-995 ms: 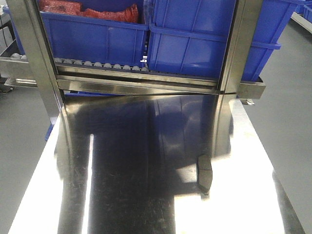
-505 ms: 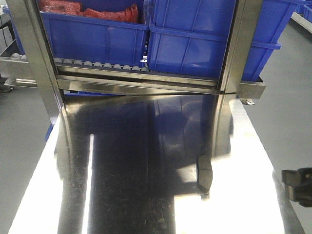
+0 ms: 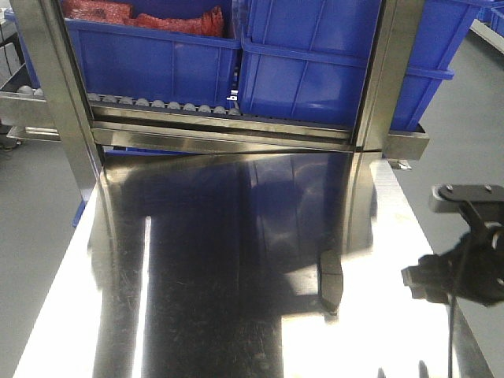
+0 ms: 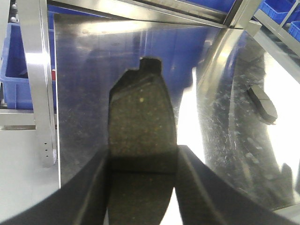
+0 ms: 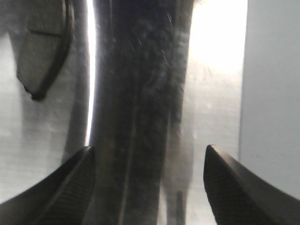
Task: Move and align brake pads A on conveyor
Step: 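Lower the right gripper over the brake pad and close on it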
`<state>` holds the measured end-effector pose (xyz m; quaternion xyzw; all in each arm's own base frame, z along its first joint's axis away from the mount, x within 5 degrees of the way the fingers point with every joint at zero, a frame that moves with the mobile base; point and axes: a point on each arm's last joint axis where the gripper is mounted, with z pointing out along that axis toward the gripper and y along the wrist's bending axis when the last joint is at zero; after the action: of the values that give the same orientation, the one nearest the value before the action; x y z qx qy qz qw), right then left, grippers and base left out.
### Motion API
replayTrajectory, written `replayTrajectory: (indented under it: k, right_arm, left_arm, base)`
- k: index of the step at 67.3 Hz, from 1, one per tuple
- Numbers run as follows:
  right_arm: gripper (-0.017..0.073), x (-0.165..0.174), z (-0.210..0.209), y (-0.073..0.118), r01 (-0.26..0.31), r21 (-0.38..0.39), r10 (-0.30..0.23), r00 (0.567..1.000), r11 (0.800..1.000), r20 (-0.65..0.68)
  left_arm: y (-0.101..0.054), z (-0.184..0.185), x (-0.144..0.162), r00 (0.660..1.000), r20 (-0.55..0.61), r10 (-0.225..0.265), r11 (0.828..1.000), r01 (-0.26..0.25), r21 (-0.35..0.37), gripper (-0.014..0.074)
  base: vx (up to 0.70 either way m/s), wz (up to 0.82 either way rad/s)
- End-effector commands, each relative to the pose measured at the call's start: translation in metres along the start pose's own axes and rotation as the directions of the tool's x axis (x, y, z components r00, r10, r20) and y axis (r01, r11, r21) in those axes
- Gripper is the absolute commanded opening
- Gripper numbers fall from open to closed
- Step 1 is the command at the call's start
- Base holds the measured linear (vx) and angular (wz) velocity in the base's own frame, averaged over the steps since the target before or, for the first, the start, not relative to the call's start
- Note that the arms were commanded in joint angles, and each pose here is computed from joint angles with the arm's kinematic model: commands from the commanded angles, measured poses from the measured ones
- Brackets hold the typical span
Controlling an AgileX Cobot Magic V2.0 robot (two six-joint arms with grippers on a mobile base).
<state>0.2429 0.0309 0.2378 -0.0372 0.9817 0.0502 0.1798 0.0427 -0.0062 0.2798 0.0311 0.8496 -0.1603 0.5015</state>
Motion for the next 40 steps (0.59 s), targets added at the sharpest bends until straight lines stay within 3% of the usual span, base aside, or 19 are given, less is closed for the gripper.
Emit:
replayTrajectory:
  k: [1, 11, 21, 40]
  right_arm:
    - [0.0465, -0.025, -0.012, 0.015, 0.006, -0.04, -0.003, 0.996, 0.999, 0.09]
    - [0.0465, -0.044, -0.005, 0.052, 0.031, -0.069, -0.024, 0.995, 0.997, 0.093]
    - [0.0465, -0.061, 0.009, 0.082, 0.029, -0.032, -0.027, 0.998, 0.999, 0.058]
    - [0.0465, -0.089, 0.04, 0.096, -0.017, 0.018, 0.018, 0.998, 1.0, -0.067]
  left_arm:
    - [-0.005, -0.004, -0.014, 0.995, 0.095, 0.006, 0.999, -0.01, 0.042, -0.0006]
    - [-0.005, -0.004, -0.014, 0.995, 0.095, 0.006, 0.999, -0.01, 0.042, -0.0006]
    - [-0.005, -0.004, -0.014, 0.995, 0.095, 0.006, 0.999, -0.01, 0.042, -0.0006]
    - [-0.005, -0.004, -0.014, 0.995, 0.095, 0.006, 0.999, -0.01, 0.042, -0.0006]
  base:
    - [0.0, 0.0]
    - [0.0, 0.0]
    - [0.0, 0.0]
    - [0.0, 0.0]
